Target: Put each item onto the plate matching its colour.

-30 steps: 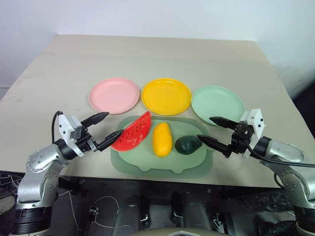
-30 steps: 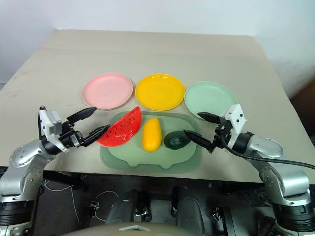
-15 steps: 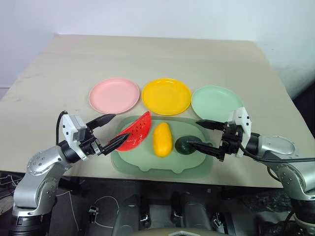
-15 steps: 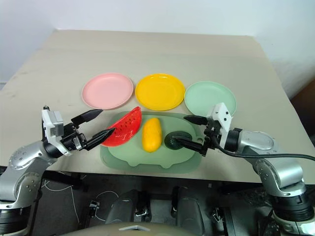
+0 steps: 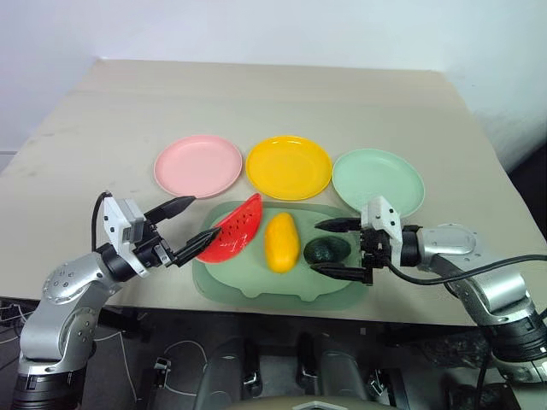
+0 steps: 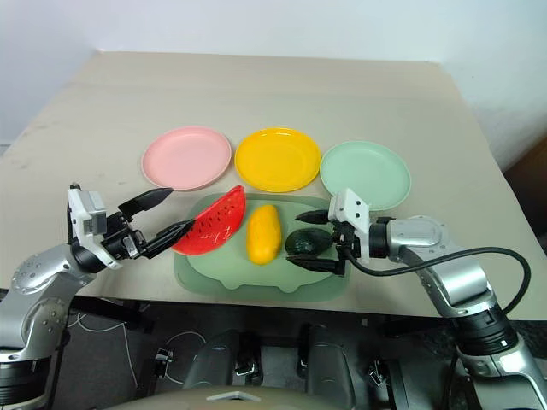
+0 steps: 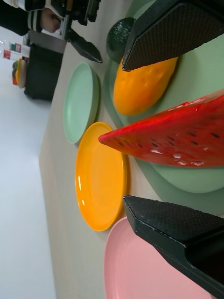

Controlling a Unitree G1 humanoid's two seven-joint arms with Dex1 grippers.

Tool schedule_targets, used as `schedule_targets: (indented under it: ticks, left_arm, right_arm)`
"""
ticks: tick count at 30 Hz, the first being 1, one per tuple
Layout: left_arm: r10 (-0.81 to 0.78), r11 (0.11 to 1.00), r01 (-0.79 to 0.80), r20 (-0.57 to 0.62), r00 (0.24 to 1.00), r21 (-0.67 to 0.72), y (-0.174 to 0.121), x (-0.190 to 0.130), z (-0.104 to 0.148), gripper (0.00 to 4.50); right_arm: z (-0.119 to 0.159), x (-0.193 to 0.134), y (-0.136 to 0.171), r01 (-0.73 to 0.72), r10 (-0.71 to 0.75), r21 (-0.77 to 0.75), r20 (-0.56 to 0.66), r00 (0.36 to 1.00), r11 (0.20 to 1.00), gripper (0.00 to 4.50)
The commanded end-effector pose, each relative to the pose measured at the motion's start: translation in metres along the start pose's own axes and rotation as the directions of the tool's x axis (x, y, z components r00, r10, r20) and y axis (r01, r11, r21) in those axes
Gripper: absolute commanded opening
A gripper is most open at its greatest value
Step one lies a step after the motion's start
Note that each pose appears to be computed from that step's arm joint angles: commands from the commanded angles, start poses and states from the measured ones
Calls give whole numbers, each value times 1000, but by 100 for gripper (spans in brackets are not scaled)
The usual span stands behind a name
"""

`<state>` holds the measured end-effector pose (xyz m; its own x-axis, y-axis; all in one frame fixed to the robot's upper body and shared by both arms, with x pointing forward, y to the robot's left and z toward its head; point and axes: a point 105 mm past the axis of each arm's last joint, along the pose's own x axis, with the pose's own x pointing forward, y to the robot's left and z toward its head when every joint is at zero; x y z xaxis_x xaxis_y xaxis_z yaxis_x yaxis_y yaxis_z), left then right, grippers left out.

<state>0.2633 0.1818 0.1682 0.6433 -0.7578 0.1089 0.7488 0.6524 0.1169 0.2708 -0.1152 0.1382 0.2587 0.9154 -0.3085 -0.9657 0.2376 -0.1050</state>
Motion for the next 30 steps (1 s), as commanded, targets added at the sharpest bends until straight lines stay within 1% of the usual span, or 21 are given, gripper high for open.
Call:
schedule_targets:
  ticks: [1, 6, 9, 12, 14, 15, 18, 20, 21, 23, 25, 27, 30]
  left_arm:
    - [18, 999, -19, 27, 999, 47, 2, -3, 10, 448]
    - [30, 998, -31, 21, 999, 55, 3, -8, 10, 448]
    - [34, 998, -35, 22, 999, 61, 4, -9, 10, 448]
    - [39, 997, -40, 21, 999, 67, 5, -9, 10, 450]
    - [41, 997, -42, 20, 999, 69, 5, -10, 10, 450]
    - [42, 997, -43, 19, 999, 69, 5, -10, 10, 450]
    - [43, 997, -44, 16, 999, 67, 4, -10, 8, 450]
    - [42, 997, -43, 14, 999, 66, 4, -10, 7, 450]
    - [42, 997, -43, 14, 999, 65, 4, -9, 7, 450]
    - [42, 997, -42, 15, 999, 65, 4, -9, 7, 450]
    - [44, 997, -46, 20, 999, 66, 5, -9, 7, 450]
    - [48, 997, -49, 24, 999, 66, 5, -10, 8, 450]
    - [52, 996, -53, 22, 998, 66, 5, -11, 7, 450]
  right_arm:
    - [-1, -1, -3, -41, 39, -48, -29, 999, 998, 450]
    - [-15, -4, -8, -83, 77, -75, -80, 994, 994, 450]
    - [-18, -4, -12, -92, 84, -95, -89, 992, 991, 450]
    - [-21, -5, -16, -104, 92, -118, -102, 990, 988, 389]
    - [-19, -5, -19, -100, 89, -120, -89, 992, 988, 325]
    - [-18, -6, -20, -100, 89, -124, -87, 992, 987, 311]
    - [-16, -8, -20, -89, 80, -126, -74, 994, 988, 311]
    - [-10, -11, -23, -53, 48, -117, -40, 998, 992, 311]
    - [-3, -14, -25, -23, 23, -108, -7, 1000, 994, 311]
    - [19, -24, -36, 83, -77, -74, 87, 993, 994, 311]
    - [35, -42, -52, 219, -213, -27, 147, 966, 975, 311]
    - [42, -55, -64, 309, -307, 16, 176, 935, 951, 311]
    - [38, -71, -91, 450, -460, 99, 150, 875, 888, 311]
